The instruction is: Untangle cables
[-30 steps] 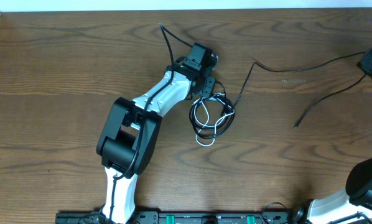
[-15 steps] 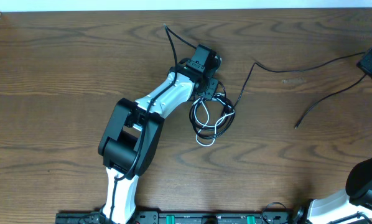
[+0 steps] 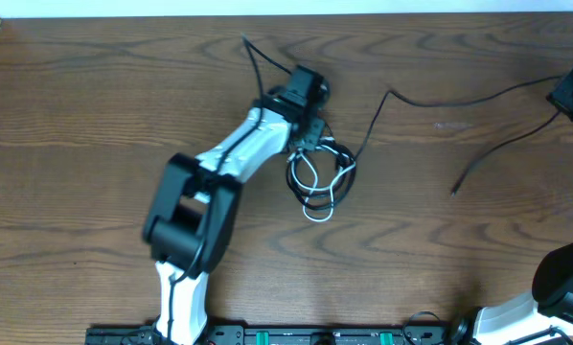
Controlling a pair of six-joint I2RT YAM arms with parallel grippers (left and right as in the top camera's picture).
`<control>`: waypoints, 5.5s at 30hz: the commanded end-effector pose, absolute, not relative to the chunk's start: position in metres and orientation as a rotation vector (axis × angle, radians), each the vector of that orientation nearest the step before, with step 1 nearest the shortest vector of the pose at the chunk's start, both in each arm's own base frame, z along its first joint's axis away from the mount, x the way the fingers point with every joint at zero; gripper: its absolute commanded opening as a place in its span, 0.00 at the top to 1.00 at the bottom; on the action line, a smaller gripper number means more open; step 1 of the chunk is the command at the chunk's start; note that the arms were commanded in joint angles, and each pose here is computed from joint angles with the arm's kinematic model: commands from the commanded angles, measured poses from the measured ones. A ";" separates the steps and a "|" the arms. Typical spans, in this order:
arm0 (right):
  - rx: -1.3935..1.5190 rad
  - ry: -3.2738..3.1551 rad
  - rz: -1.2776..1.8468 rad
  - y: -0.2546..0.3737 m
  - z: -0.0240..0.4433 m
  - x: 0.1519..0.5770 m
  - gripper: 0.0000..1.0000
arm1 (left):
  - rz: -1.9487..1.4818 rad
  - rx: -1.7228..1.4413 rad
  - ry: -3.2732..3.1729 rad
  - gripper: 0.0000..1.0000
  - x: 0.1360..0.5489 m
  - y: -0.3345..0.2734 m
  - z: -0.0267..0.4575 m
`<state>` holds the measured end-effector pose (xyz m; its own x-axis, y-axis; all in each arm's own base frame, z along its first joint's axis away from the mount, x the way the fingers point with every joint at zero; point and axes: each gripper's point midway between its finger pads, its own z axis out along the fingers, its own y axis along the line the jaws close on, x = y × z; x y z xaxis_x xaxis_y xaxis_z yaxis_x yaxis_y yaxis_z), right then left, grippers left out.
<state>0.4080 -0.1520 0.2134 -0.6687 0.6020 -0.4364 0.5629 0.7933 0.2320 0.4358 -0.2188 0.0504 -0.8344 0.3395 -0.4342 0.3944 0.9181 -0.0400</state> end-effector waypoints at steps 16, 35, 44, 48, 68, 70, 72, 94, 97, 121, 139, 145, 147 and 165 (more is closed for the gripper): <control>0.829 2.589 0.152 -0.136 0.156 0.441 0.99 | -0.166 0.262 2.174 0.93 0.402 -0.143 0.307; 0.639 2.631 0.461 -0.108 0.143 0.451 0.63 | -0.326 -0.020 1.999 0.92 0.367 -0.096 0.386; -0.057 2.434 0.850 -0.010 0.211 0.454 0.32 | -0.481 -0.120 1.891 0.93 0.381 -0.107 0.410; -0.102 2.402 0.774 0.000 0.236 0.449 0.24 | -0.545 -0.103 1.817 0.93 0.383 -0.115 0.429; -0.551 2.532 0.792 0.160 0.223 0.405 0.22 | -0.471 -0.280 1.748 0.93 0.393 -0.089 0.438; -0.622 2.560 0.799 0.182 0.212 0.397 0.22 | -0.416 -0.320 1.762 0.93 0.393 -0.079 0.432; -0.698 2.575 0.824 0.207 0.201 0.389 0.22 | -0.382 -0.347 1.765 0.93 0.393 -0.071 0.430; -1.125 2.684 0.933 0.354 0.096 0.315 0.34 | -0.310 -0.531 1.730 0.93 0.364 -0.005 0.438; -1.205 2.649 0.929 0.361 0.091 0.309 0.35 | -0.305 -0.535 1.739 0.92 0.363 -0.004 0.435; -1.484 2.328 0.666 0.401 0.066 0.307 0.47 | -0.296 -0.540 1.766 0.92 0.361 -0.004 0.429; -1.250 2.433 0.624 0.389 0.053 0.329 0.99 | -0.288 -0.545 1.792 0.92 0.360 -0.003 0.422; -1.034 2.447 0.655 0.373 0.102 0.358 0.99 | -0.279 -0.549 1.820 0.92 0.359 -0.003 0.415; -0.991 2.418 0.677 0.368 0.129 0.363 0.99 | -0.273 -0.552 1.837 0.91 0.358 -0.003 0.411; -0.358 2.126 0.634 0.223 0.355 0.396 0.99 | -0.170 -0.562 2.126 0.62 0.372 -0.006 0.332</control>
